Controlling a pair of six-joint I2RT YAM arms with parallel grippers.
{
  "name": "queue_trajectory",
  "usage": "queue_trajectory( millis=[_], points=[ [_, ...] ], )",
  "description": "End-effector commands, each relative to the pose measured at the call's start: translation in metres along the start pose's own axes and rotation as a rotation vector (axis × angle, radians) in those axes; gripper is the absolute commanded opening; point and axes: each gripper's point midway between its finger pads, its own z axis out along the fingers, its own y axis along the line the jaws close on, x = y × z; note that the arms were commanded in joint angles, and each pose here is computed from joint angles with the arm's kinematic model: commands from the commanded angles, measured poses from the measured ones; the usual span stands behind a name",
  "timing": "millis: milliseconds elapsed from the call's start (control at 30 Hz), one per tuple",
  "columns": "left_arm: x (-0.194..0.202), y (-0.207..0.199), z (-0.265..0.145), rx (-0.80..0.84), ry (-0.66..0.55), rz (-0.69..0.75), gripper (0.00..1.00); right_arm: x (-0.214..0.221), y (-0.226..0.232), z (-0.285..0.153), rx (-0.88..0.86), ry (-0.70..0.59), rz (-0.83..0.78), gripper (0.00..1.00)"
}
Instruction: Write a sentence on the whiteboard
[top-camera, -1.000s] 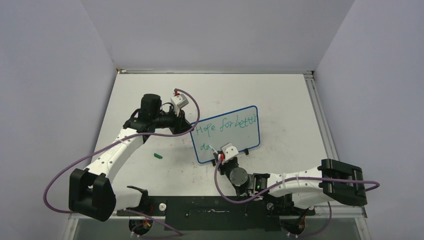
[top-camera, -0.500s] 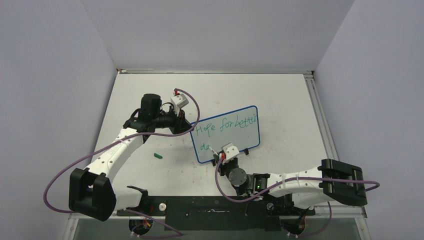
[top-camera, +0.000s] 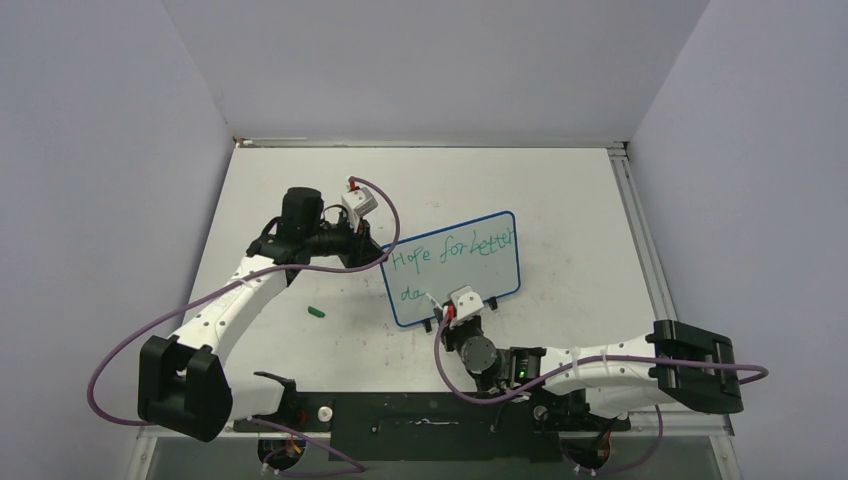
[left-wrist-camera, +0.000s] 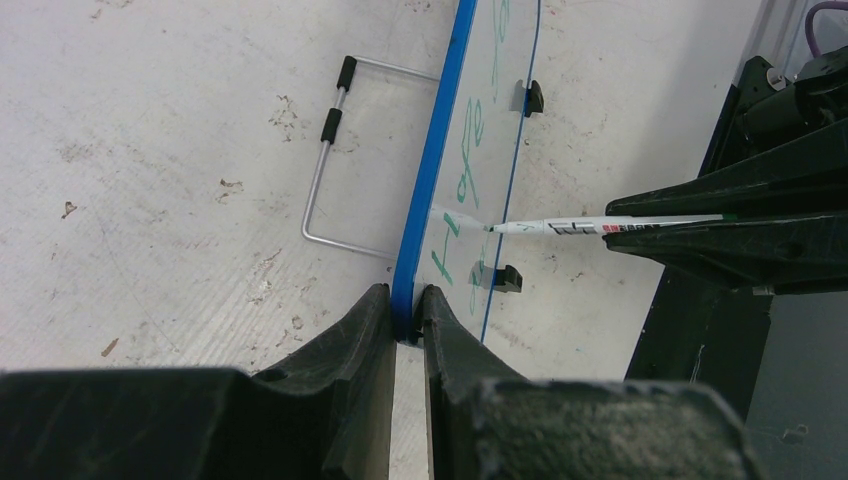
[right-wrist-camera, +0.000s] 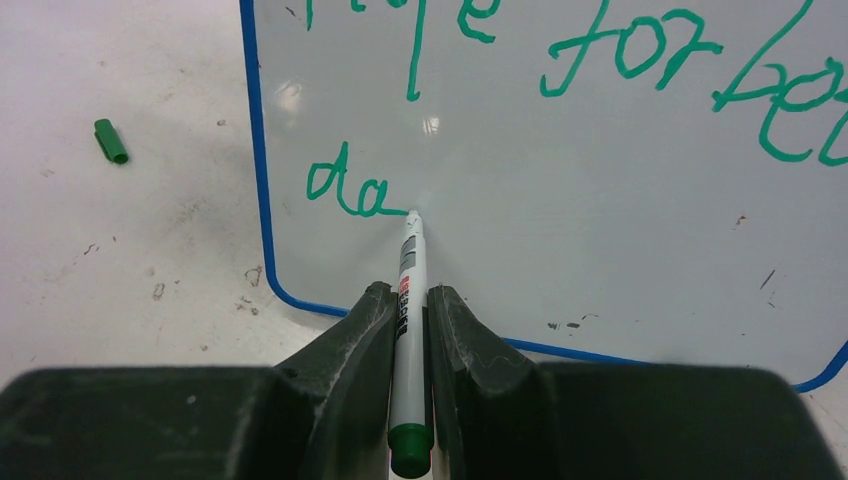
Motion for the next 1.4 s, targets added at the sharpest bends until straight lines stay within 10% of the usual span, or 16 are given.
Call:
queue_trajectory(
  millis=[0,1367],
  points=[
    [0.008,0.003,0.0,-0.017,0.045,0.006,0.0,-0.019,-0.006,-0.003,0.023,-0.052,0.035,0.05],
    [0.007,0.003,0.0,-0.018,0.044,0.006,0.0,-0.021,-0.007,-0.007,0.027,-0.064,0.037,0.05]
  ],
)
